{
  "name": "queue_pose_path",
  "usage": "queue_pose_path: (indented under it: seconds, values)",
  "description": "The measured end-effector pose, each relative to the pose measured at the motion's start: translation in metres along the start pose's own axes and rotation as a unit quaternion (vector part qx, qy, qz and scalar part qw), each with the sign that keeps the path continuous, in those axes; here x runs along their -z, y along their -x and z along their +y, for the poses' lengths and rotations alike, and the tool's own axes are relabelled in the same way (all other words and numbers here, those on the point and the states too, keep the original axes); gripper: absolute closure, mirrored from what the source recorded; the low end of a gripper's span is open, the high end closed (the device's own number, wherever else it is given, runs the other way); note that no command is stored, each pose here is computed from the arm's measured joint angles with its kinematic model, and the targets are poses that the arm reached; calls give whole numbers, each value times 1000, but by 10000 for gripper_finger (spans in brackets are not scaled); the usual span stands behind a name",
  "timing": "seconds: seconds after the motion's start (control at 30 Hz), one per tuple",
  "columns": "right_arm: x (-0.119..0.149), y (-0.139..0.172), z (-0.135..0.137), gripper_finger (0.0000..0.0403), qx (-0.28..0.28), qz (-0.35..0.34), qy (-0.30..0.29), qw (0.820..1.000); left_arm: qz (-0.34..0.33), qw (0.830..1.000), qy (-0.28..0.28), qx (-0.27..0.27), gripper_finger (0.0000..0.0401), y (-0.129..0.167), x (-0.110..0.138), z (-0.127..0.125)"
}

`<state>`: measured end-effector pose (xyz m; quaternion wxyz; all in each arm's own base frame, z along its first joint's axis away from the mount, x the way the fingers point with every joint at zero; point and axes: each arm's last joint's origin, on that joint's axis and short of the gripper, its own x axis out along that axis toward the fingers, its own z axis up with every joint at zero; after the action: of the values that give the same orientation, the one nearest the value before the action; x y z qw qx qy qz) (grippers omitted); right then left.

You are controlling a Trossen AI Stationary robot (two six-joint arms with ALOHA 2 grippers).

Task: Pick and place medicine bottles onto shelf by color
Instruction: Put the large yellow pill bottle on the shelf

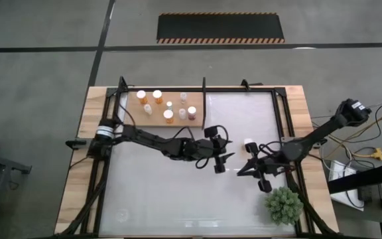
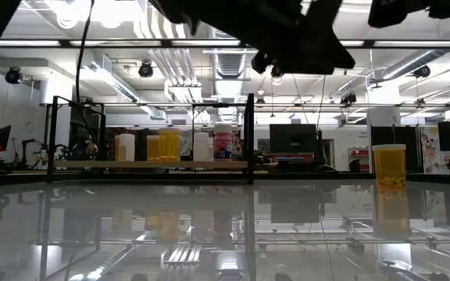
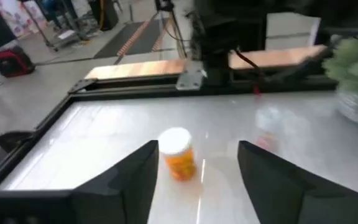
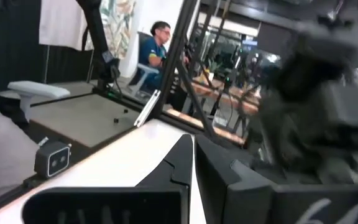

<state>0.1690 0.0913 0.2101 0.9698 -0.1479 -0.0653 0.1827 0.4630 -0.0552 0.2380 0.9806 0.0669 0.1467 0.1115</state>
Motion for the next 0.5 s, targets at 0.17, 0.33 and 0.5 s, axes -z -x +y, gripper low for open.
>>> queue_pose_path:
  seconds: [0.17,0.33,0.5]
  values:
    - [-6,10,3,394,-9,-24,12,1000,-27,999,15,8,179,-23,9,11]
    - [-11,17,5,394,-14,-48,18,999,-68,996,41,26,177,-42,24,20]
    - [-14,20,3,394,-12,-59,19,998,-102,993,56,16,177,-57,40,25]
